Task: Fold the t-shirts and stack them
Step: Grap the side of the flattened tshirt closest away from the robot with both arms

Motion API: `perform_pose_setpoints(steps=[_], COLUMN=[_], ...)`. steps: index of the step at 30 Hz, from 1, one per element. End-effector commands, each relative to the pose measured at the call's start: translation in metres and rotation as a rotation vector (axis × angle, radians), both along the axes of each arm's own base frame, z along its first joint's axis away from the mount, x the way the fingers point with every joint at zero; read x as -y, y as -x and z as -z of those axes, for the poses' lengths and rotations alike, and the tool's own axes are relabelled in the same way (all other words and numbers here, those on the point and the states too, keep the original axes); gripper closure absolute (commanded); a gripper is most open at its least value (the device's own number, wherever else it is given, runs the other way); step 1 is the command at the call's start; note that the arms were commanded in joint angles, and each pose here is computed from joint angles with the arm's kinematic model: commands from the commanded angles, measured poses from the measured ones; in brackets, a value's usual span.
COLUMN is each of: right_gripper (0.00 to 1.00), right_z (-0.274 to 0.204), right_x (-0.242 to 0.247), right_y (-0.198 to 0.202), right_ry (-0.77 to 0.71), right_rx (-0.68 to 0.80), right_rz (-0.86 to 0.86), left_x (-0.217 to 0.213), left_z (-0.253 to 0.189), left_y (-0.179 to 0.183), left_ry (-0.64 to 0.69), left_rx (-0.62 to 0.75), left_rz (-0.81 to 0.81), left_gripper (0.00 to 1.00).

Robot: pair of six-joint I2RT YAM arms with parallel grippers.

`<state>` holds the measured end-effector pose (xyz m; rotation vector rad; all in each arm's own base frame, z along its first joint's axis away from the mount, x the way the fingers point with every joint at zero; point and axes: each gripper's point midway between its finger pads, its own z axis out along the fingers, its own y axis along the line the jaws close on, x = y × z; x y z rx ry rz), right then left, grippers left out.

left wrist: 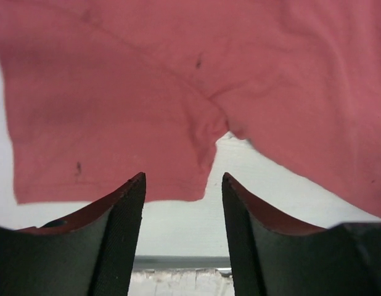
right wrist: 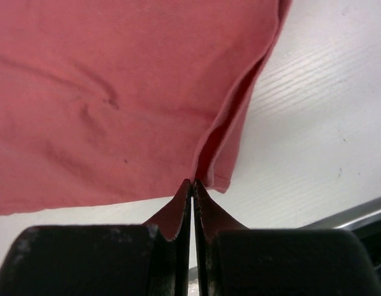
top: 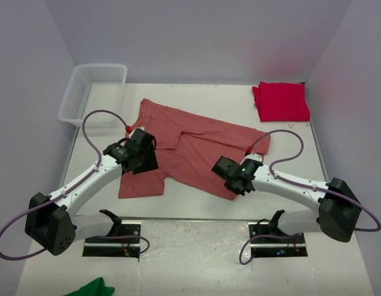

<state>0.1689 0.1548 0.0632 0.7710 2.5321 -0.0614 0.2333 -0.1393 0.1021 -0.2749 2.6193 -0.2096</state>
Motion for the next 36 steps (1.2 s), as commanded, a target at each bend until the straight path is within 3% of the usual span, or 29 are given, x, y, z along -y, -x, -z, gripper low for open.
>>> perform_pose_setpoints(steps=[1, 6, 11, 21, 26, 36], right_gripper=[1.0, 1.0, 1.0, 1.0, 1.0, 1.0], right_z=[-0.004, -0.003, -0.002, 0.0, -0.003, -0.002], right_x=[-0.01, -0.01, -0.013, -0.005, -0.004, 0.0], right_y=[-0.009, -0.006, -0.002, 0.006, 0.006, 0.009], right_ry=[-0.037, -0.072, -0.11, -0.152, -0.153, -0.148], right_rx=[0.06, 0.08, 0.087, 0.105, 0.11, 0.104], right_rz=[-0.077, -0.131, -0.154, -0.153, -0.152, -0.137], left_x=[-0.026, -0.052, -0.067, -0.122, -0.119, -0.133], left_z=[-0.017, 0.0, 0.025, 0.052, 0.07, 0.074], left_y=[0.021, 0.052, 0.067, 0.051, 0.057, 0.061], left_ry=[-0.02, -0.065, -0.029, -0.051, 0.019, -0.001], left_rx=[-0.051, -0.205, -0.331, -0.344, -0.372, -0.39], left_rz=[-0.151, -0.318, -0.42, -0.499, -0.512, -0.551], left_gripper=[0.45, 0.43, 0.47, 0.5, 0.51, 0.55])
